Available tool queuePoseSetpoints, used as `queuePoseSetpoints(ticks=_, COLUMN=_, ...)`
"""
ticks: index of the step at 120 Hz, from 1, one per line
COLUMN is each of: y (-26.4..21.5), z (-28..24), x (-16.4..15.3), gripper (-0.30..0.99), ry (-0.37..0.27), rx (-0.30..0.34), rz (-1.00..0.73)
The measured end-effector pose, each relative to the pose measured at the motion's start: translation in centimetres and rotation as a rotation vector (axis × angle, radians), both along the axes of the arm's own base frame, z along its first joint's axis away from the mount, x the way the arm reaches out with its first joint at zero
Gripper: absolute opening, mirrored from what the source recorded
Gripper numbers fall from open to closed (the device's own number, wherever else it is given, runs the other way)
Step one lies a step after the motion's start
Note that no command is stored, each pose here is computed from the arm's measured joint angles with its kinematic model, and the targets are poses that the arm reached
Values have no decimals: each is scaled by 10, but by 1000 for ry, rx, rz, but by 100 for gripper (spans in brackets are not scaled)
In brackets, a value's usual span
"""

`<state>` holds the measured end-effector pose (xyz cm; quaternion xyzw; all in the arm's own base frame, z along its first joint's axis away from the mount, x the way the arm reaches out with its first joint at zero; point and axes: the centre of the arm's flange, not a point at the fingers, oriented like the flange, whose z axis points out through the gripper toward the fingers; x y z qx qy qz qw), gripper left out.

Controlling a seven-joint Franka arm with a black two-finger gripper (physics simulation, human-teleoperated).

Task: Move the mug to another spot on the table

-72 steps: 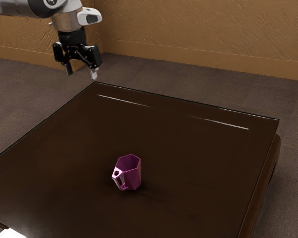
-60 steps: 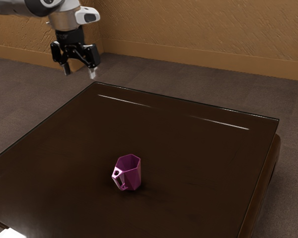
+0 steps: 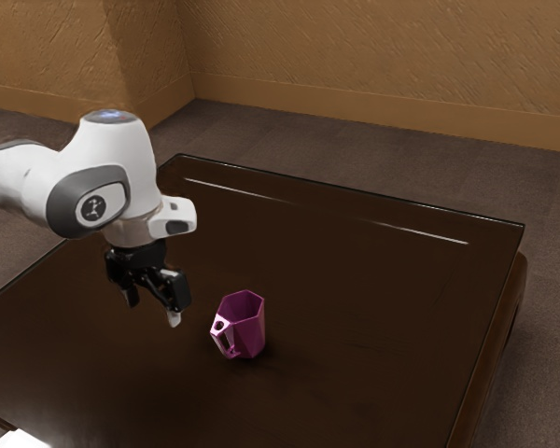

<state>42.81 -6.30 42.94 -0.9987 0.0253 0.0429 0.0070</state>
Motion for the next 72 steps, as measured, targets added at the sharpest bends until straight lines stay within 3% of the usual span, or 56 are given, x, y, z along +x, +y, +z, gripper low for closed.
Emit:
queuePoseSetpoints(ticks=26, y=-27, z=-65, x=7, gripper=69, ry=-46, rx=-95, rz=-44)
queuePoseSetpoints(ticks=46, y=-40, z=-77, x=19, gripper=69, ry=-118, rx=-120, rz=-133)
queuePoseSetpoints(ticks=72, y=-38, z=-89, x=36, gripper=69, ry=-145, rx=-132, rz=-244)
